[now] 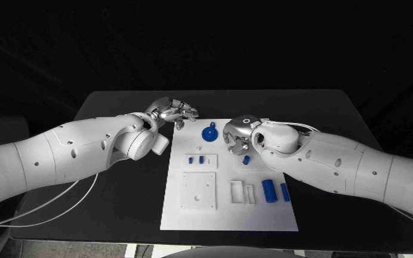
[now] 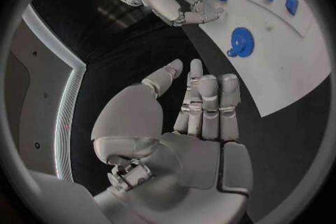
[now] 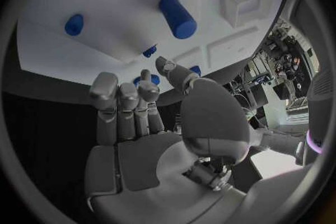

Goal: Assemble the parts on the task board

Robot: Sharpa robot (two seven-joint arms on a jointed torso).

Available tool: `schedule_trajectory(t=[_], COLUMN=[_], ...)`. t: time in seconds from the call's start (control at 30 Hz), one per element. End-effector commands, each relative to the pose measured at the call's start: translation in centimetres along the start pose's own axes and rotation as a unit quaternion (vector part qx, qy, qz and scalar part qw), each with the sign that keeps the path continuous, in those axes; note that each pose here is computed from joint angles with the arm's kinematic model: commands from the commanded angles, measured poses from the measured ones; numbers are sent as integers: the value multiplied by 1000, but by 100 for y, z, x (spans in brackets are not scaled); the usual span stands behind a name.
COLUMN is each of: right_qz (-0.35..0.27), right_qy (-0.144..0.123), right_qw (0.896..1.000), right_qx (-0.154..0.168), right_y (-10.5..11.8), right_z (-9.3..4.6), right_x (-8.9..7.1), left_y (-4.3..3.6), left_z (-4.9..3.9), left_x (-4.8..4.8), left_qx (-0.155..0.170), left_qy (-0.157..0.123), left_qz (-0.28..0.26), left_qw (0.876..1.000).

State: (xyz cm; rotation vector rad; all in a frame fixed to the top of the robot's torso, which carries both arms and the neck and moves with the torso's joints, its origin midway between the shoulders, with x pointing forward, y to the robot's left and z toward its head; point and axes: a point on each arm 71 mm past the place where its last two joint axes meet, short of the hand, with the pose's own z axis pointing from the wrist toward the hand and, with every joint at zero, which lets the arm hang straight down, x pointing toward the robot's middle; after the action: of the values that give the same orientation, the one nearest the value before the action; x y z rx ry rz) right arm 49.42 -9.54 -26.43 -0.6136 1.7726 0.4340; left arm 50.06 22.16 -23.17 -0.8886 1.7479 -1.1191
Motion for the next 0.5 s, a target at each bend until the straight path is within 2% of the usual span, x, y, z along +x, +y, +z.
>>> schedule_trajectory(t=[0.03, 0.3, 0.5], right_qz=[1, 26, 32], right_qy=[-10, -24, -21], right_qw=[1000, 999, 999], right_qx=[5, -1, -6], right_y=[-20, -59, -100], right_z=[-22, -135, -188], right_x=[-7, -18, -18], left_y=[-7, -3, 2], left_z=[-2, -7, -11], left_x=[9, 0, -8], left_qx=[2, 2, 2], left_qy=[6, 6, 5], left_qz=[0, 0, 0], left_qw=[1000, 1000, 1000])
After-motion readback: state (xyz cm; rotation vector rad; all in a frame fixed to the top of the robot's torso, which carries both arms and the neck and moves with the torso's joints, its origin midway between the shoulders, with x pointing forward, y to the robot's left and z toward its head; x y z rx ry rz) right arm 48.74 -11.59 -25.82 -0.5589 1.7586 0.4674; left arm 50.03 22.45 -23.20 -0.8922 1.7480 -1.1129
